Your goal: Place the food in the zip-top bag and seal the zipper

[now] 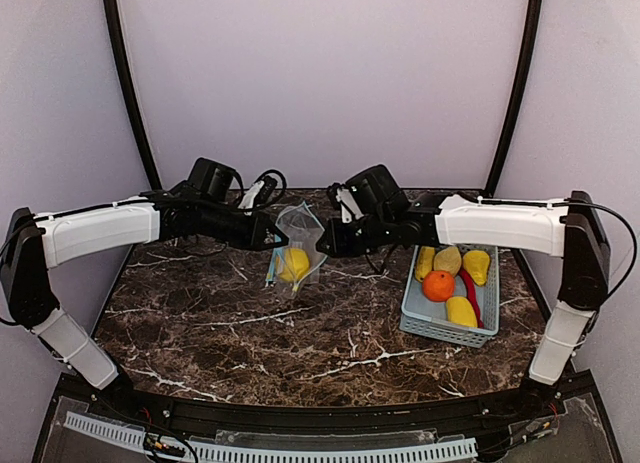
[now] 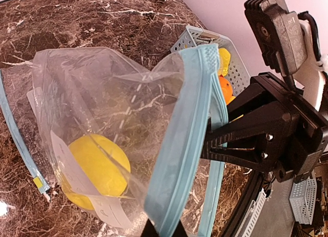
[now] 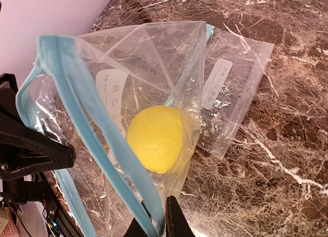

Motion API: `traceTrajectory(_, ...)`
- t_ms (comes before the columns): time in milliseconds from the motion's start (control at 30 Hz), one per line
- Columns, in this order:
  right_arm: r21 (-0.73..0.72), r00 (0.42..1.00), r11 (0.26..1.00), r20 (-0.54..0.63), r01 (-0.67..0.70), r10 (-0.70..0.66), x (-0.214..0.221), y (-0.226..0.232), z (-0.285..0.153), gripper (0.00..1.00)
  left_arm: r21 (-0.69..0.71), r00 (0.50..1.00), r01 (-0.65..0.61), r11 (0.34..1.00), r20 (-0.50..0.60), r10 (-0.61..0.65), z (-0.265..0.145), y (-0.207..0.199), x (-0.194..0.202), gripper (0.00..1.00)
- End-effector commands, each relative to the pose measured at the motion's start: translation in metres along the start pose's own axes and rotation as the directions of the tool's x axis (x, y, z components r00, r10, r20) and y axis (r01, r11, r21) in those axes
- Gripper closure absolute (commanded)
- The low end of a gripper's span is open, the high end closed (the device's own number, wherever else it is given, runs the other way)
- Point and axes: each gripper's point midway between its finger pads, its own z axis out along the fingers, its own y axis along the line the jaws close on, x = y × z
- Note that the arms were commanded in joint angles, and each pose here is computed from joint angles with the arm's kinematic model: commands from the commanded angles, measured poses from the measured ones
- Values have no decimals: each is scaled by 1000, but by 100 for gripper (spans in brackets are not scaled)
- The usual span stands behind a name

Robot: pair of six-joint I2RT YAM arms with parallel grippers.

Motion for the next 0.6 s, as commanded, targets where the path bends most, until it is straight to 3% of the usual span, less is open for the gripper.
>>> traceTrajectory(0, -94, 994, 992, 82, 85, -77, -25, 36, -10, 96, -7, 999, -45, 999, 18, 45, -7, -2, -1, 99)
traceTrajectory(167, -94, 944, 956, 213, 277, -253, -35, 78, -31, 99, -62, 985, -156, 986, 59, 160, -15, -8, -4, 99)
traceTrajectory(333, 63, 947, 967, 193, 248, -256, -31, 47, -21, 100, -123, 975, -205, 971, 59, 214, -12, -5, 0, 99)
traceTrajectory(567, 127, 949, 959, 156, 255, -273, -8, 24, -14, 100, -196, 972, -211, 958, 60, 227, -3, 7, 10, 99)
